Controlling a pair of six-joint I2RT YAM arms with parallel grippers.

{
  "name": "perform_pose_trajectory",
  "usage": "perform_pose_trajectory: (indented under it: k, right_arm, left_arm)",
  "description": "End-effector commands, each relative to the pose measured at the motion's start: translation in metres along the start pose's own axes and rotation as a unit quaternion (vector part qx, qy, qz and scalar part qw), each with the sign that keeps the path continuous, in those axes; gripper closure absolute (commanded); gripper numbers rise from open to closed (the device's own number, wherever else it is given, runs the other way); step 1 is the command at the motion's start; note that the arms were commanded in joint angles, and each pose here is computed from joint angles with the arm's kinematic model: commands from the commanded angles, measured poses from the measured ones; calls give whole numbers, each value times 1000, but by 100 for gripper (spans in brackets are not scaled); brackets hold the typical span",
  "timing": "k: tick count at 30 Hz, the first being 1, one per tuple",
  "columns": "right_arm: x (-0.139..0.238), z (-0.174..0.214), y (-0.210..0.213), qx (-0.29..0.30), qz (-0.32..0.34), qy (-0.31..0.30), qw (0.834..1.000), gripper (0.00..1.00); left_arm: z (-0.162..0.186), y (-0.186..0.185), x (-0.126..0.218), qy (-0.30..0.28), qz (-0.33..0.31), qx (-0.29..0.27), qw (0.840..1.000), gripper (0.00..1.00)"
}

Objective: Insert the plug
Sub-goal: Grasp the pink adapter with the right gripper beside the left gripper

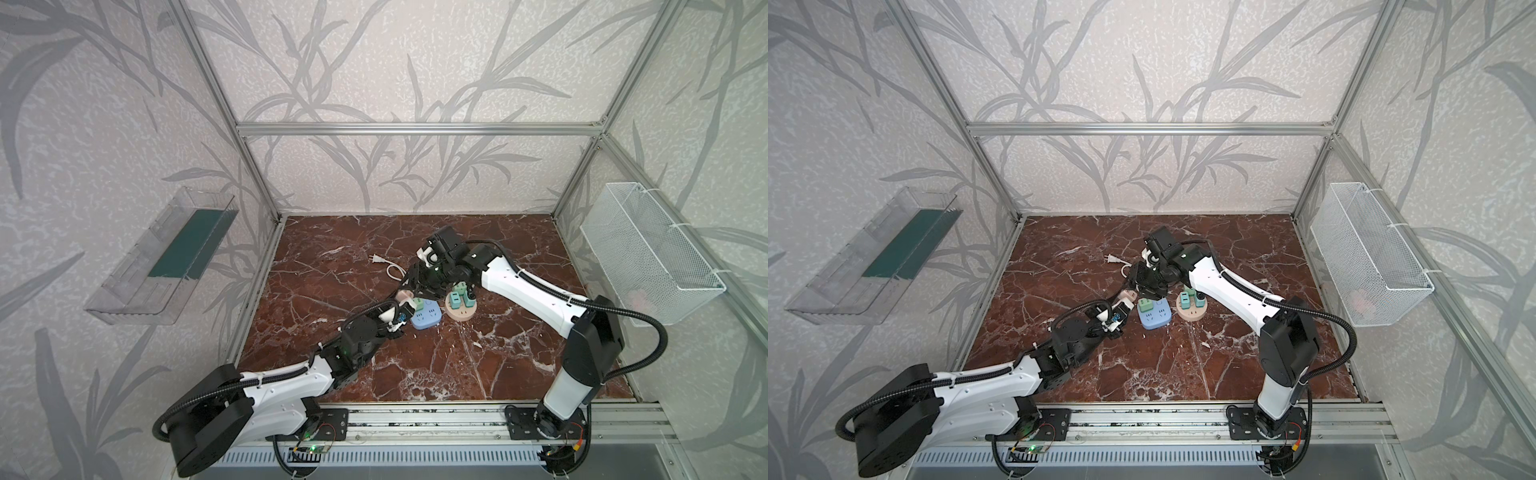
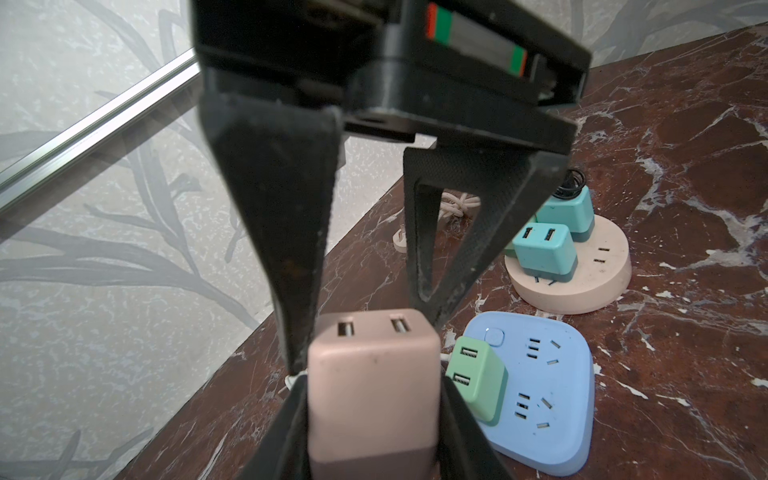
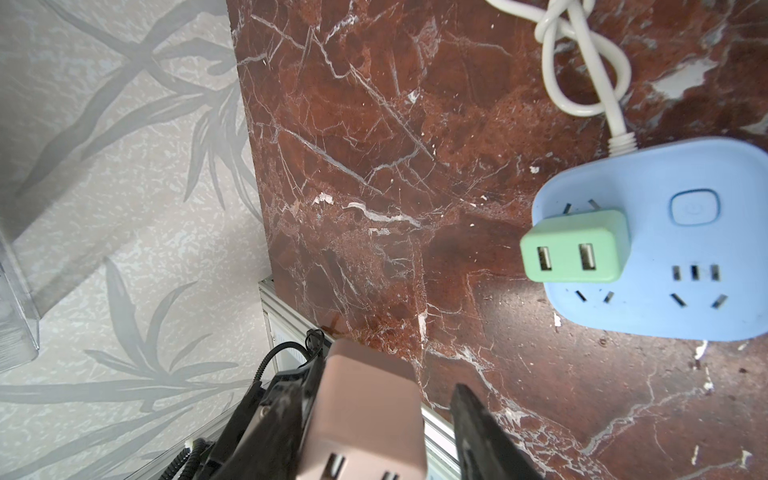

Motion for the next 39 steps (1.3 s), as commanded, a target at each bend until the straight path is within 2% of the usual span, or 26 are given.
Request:
perform_pose_trajectory:
  k: [1, 15, 30, 34, 35, 37, 38, 39]
  right_arm:
    - [-6, 2, 3, 0, -2, 11, 1000, 45]
    - [-10, 12, 12, -2, -8, 27, 1000, 48]
    - [-20, 14, 10, -28, -37, 40, 998, 46]
    - [-22, 13, 10, -30, -41, 43, 998, 49]
    - [-23, 14, 10, -28, -43, 43, 998, 51]
    - [-24, 14, 9, -28, -42, 44, 998, 69]
    - [-25, 14, 8, -29, -41, 45, 998, 88]
    - [-26, 14, 7, -31, -41, 47, 998, 100]
  left_arm:
    - [-15, 8, -2, -22, -27, -11, 999, 100]
    - [-11, 4, -6, 6, -64, -69, 996, 100]
    - [-11, 3, -3, -8, -79, -72, 994, 100]
    - [-10, 4, -1, -5, -81, -72, 994, 100]
    - [-11, 4, -1, -5, -83, -71, 994, 100]
    - [-10, 4, -1, -4, -82, -72, 994, 100]
    - [-10, 4, -1, -3, -82, -73, 994, 100]
    - [-10, 3, -2, -2, -82, -73, 994, 100]
Point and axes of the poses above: each gripper's point midway between its finger pads, its own x axis back along the fingers, its own y axis along the line the jaws close on, z = x × y, the point moved 8 cm from there along x, back along the fingers, and after that the axes turned 1 degree about -x, right-handed, at the moved point
